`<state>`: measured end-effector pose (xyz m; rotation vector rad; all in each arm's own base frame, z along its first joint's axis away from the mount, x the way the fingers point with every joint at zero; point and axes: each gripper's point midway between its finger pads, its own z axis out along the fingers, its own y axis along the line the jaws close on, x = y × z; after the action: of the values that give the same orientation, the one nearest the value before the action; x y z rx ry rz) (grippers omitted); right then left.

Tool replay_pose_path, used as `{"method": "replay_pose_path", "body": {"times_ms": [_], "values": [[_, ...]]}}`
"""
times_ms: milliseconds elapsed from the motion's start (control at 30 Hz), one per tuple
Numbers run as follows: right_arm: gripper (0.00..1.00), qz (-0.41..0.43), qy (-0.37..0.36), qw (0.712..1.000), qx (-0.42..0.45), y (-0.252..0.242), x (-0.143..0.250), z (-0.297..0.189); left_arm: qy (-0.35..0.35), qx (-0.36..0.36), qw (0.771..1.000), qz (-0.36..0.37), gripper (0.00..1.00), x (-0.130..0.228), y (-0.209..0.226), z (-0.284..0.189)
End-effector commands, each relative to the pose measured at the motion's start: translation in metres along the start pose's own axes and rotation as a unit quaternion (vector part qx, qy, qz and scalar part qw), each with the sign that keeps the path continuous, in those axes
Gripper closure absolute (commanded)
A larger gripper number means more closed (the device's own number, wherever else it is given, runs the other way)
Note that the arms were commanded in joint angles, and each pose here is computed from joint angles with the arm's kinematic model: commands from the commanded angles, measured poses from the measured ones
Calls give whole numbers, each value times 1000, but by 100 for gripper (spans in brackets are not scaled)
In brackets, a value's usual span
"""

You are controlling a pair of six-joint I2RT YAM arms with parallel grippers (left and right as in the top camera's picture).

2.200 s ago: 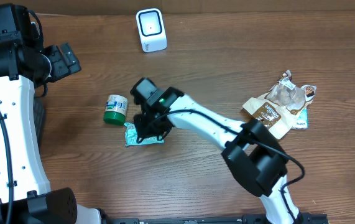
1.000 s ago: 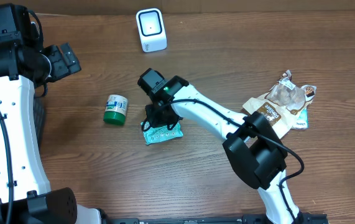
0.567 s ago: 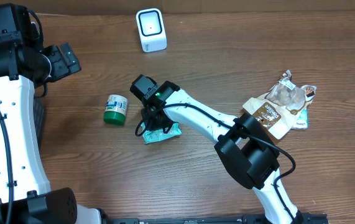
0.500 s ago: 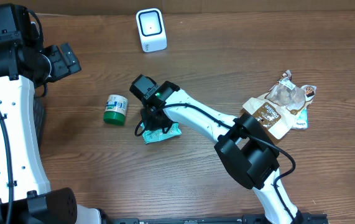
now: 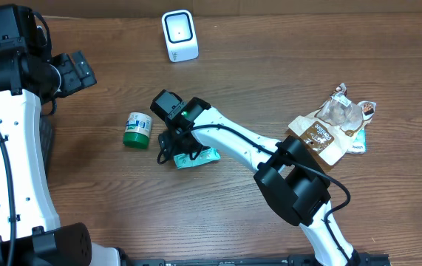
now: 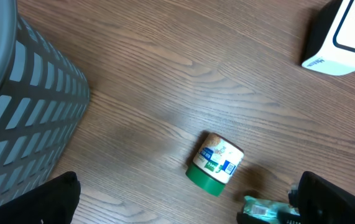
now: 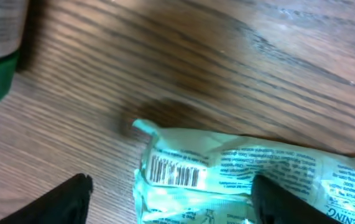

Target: Scan the item barcode

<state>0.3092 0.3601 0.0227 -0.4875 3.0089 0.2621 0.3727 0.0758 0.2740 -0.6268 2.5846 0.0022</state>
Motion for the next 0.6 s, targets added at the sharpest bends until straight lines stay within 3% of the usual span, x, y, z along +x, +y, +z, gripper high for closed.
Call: {"method": "replay_pose_path", "body": {"times_ms": [0,167,300,567], "values": [[16,10,-2,1000,9,-13,-10,-4,4,-6,1000,6,0,1,1,4],[15,3,-52,999,-12,-22,-36,-82,4,-6,1000,6,0,1,1,4],[13,23,-57,998,-14,-56,-36,-127,4,-6,1000,6,0,1,1,4],[16,71,41,989,-125,-94,-10,-121,4,-6,1000,6,1,1,1,4]]}}
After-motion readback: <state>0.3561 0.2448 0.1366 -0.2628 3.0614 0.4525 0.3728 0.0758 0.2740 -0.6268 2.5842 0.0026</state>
